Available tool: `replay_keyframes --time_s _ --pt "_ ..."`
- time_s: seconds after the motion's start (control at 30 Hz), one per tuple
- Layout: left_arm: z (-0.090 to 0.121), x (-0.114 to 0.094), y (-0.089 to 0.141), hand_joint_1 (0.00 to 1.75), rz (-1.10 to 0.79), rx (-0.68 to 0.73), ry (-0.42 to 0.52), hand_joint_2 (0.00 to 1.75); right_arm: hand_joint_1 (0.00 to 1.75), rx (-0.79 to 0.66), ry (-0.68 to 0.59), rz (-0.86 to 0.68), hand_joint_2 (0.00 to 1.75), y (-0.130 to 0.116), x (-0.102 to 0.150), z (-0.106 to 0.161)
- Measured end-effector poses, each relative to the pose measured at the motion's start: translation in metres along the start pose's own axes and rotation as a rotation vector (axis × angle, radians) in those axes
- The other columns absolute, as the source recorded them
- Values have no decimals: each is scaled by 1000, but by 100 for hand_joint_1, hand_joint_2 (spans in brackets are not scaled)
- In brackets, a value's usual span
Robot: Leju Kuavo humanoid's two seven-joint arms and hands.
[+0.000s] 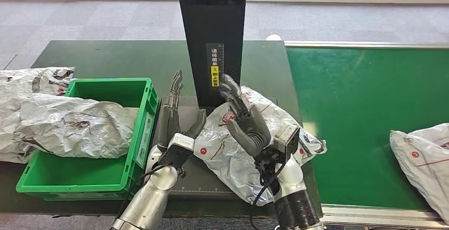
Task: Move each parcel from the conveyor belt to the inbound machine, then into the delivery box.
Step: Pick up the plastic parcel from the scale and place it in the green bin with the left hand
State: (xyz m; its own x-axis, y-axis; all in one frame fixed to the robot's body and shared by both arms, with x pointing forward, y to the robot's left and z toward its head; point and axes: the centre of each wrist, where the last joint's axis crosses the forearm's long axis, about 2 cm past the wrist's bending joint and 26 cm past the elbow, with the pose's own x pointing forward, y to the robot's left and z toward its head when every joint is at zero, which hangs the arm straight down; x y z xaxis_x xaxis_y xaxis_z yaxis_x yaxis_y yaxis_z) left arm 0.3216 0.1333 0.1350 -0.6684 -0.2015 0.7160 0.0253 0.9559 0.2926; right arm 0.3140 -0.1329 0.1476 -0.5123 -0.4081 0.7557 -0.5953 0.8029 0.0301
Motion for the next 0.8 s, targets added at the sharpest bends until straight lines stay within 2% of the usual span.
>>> replay_keyframes --time_s 0.1,0.17,0.23,0.33,0.43,0.8 --pt "7 0 0 0 -15 -5 5 175 0 -381 -89 518 175 -3 23 1" --pt "8 0 -1 0 -41 -18 11 175 0 -653 -219 851 175 -1 45 3" --pt "9 -2 -2 0 -105 -61 44 175 0 -800 -342 1024 175 -1 70 1" --pt "14 -10 -8 0 -238 -164 141 175 0 -805 -406 1020 175 -11 95 1" --pt "20 -16 -15 0 -296 -228 200 175 0 -772 -428 975 175 -18 110 2" --pt "27 -23 -23 0 -293 -276 250 175 0 -807 -481 989 175 -26 129 5"
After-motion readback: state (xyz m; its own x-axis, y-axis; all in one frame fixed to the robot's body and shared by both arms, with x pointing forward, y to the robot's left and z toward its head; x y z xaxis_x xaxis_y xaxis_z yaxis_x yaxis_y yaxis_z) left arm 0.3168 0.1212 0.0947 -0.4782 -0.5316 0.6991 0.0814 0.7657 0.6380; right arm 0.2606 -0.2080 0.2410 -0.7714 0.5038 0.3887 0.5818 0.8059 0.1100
